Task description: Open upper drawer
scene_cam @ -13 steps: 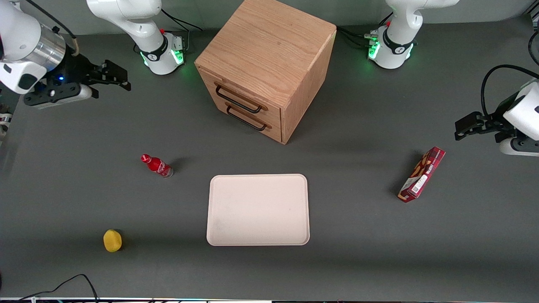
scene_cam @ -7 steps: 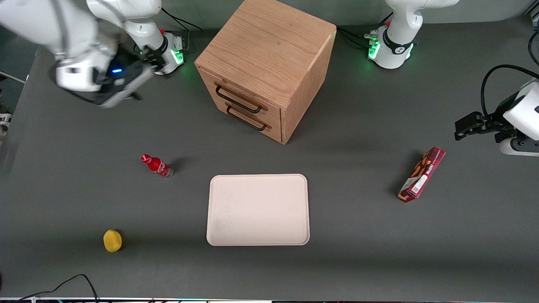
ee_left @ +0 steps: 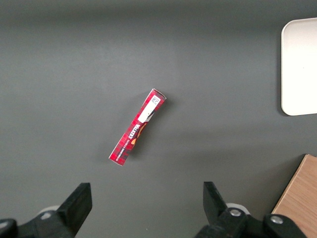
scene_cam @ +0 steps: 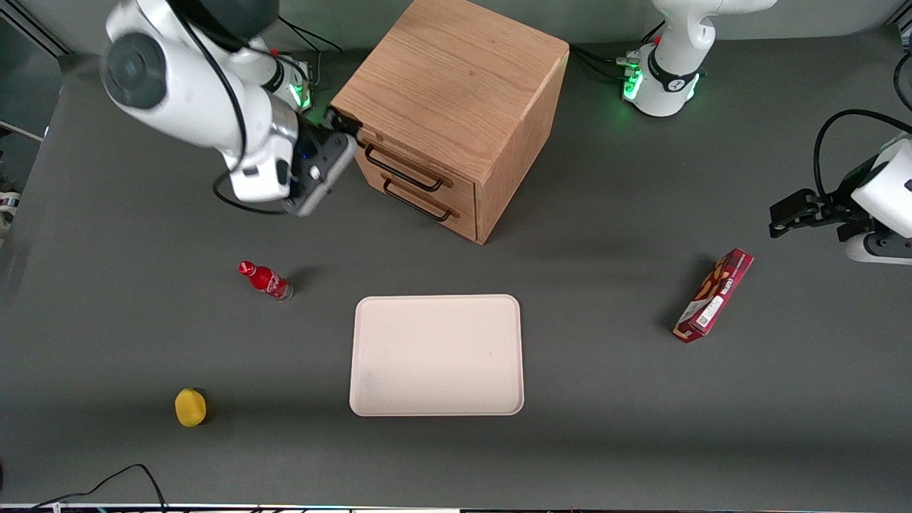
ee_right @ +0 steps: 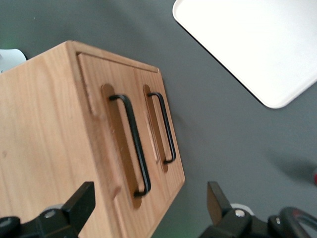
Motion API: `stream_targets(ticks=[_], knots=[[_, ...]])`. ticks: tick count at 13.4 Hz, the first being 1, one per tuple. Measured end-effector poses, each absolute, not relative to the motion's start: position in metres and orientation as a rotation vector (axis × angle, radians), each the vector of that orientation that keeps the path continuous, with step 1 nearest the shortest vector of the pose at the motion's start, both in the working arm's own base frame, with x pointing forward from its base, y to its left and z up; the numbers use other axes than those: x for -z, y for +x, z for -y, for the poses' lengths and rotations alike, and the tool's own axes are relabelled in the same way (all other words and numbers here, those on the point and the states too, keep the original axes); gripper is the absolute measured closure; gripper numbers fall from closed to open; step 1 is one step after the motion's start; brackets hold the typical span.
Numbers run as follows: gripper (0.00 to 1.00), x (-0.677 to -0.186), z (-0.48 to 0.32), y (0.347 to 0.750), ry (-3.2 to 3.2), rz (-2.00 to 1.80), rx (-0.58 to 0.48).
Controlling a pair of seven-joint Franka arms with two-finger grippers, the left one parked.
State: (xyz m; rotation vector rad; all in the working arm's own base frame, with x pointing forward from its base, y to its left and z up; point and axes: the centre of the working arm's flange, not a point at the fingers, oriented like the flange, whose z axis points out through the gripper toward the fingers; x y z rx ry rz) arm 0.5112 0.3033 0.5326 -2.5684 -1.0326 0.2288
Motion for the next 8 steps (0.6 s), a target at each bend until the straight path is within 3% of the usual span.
stream_targets(ticks=[4, 8], knots=[[0.0, -0.472, -0.316, 0.528, -2.534, 0.993, -0.265], [0.0, -0.436, -0.326, 0.514, -2.532, 0.987, -0.294]])
